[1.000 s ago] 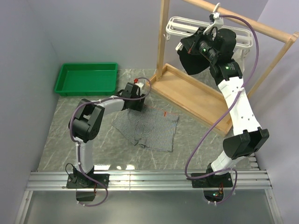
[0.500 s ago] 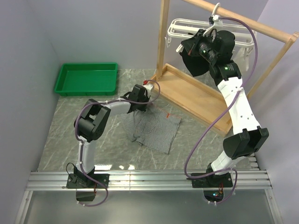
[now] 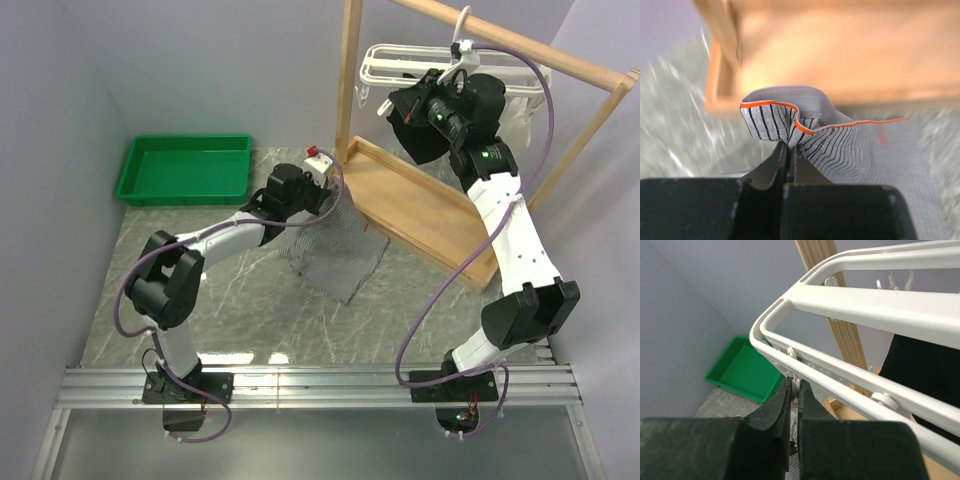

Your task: Clip the underwear to the hanger

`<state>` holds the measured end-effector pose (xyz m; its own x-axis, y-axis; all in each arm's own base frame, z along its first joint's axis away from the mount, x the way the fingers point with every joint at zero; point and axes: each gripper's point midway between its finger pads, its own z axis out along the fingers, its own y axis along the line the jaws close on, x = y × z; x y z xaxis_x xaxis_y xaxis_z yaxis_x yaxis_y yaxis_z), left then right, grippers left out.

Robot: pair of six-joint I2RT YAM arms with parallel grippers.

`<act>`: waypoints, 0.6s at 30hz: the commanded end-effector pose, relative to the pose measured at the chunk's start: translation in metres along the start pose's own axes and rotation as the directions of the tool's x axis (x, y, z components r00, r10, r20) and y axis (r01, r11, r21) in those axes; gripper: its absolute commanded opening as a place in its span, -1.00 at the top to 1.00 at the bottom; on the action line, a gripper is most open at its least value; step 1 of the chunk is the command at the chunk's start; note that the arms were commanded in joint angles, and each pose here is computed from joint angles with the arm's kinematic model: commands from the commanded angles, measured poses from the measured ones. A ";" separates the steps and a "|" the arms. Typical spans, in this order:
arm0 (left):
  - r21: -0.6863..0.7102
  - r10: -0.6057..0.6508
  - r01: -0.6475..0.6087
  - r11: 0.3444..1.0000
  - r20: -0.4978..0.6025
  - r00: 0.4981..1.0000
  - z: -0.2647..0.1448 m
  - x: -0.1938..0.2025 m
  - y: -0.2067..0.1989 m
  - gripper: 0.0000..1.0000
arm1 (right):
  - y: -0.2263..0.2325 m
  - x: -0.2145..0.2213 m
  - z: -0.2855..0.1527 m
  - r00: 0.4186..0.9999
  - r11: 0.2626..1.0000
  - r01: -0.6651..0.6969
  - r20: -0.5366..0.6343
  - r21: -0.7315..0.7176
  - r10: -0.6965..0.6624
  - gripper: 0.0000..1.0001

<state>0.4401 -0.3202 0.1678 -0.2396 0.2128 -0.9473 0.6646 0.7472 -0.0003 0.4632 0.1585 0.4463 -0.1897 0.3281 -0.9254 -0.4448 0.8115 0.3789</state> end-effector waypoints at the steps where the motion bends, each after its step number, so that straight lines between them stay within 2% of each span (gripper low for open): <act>1: 0.046 0.084 -0.100 0.994 0.263 0.961 -0.017 -0.092 -0.021 0.99 | 0.014 0.006 -0.011 0.999 0.998 -0.027 -0.026 -0.056 0.025 1.00; 8: 0.032 0.138 -0.168 0.985 0.424 0.895 -0.037 -0.152 -0.041 0.99 | 0.022 0.011 -0.014 0.998 0.994 -0.050 -0.035 -0.097 0.047 1.00; 11: 0.029 0.159 -0.200 0.979 0.501 0.851 -0.049 -0.179 -0.052 0.99 | 0.025 0.013 -0.014 0.998 0.991 -0.058 -0.040 -0.120 0.054 1.00; 18: 0.017 0.201 -0.263 0.965 0.599 0.775 -0.062 -0.216 -0.063 0.99 | 0.032 0.013 -0.017 0.997 0.985 -0.074 -0.047 -0.154 0.067 1.00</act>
<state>0.4197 -0.3756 0.3070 0.1793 0.0558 -0.9822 0.7355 0.6555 0.1714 0.4535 0.1650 0.4499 -0.1911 0.3704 -0.9090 -0.5012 0.7594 0.4148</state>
